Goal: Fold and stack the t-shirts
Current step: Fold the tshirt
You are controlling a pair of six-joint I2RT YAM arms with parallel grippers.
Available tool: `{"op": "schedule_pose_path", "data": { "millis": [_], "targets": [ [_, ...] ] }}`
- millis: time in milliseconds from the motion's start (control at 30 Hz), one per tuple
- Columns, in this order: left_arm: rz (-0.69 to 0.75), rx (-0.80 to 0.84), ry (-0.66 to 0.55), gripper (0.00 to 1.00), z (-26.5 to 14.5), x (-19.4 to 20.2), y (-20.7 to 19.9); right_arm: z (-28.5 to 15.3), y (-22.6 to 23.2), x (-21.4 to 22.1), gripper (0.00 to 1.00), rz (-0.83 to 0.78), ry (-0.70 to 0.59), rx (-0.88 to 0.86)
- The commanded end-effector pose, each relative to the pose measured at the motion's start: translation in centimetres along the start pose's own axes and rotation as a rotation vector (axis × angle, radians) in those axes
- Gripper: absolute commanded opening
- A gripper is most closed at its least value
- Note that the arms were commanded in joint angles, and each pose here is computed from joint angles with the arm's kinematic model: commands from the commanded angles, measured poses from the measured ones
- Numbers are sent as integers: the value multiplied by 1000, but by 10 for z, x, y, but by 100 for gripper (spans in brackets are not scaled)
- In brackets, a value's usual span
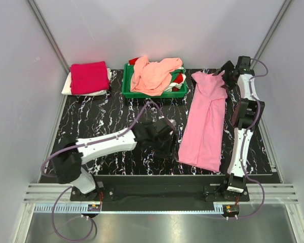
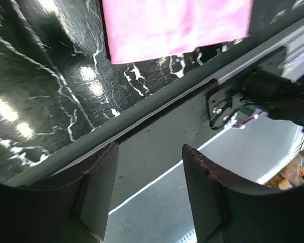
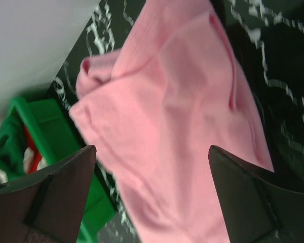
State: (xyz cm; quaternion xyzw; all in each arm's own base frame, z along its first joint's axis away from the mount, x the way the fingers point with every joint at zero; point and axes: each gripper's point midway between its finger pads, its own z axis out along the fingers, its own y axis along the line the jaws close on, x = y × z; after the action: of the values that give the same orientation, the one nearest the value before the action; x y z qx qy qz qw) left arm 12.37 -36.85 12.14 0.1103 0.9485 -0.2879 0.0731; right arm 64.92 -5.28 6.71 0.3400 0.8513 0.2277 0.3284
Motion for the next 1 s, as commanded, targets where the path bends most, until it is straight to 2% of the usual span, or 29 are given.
{"op": "schedule_pose_path", "data": {
  "millis": [0,33,67,100,133,167,200,233,267,300,333,500,600,700,767,900,967],
  "targets": [
    [55,-38,-173,60,-38,-25,2,-125,99,-63,100,-126,-227,-182],
    [57,-50,-204,60,-43,-32,6,-161,102,-68,100,-150,-286,-153],
    [72,-43,-225,60,-49,-36,5,-178,101,-68,100,-161,-312,-136],
    [76,-45,-236,60,-51,-39,7,-175,68,-48,100,-130,-273,-64],
    [64,-48,-244,60,-52,-43,11,-227,82,-55,100,-120,-365,-87],
    [63,-43,-253,60,-52,-47,12,-242,72,-46,100,-92,-368,-68],
    [58,-37,-256,60,-51,-49,14,-235,31,-15,100,-24,-306,15],
    [46,-39,-261,59,-48,-54,18,-273,31,-1,100,4,-328,17],
    [39,-35,-265,59,-43,-56,21,-280,19,17,100,12,-306,51],
    [40,-25,-259,58,-40,-56,21,-274,-17,54,100,42,-231,137],
    [37,-21,-260,57,-36,-59,23,-295,-23,78,100,41,-204,150],
    [32,1,-221,55,-6,-64,24,-305,-111,205,100,71,14,309],
    [21,21,-206,54,12,-67,22,-313,-119,237,100,78,39,282],
    [-4,27,-200,54,28,-69,25,-328,-105,247,100,125,63,310],
    [-31,21,-196,54,37,-70,29,-322,-88,262,100,197,136,215],
    [-54,39,-176,53,49,-70,34,-320,-124,306,100,139,236,360],
    [-52,36,-170,52,54,-69,36,-329,-126,311,100,135,197,388]
  ]
}}
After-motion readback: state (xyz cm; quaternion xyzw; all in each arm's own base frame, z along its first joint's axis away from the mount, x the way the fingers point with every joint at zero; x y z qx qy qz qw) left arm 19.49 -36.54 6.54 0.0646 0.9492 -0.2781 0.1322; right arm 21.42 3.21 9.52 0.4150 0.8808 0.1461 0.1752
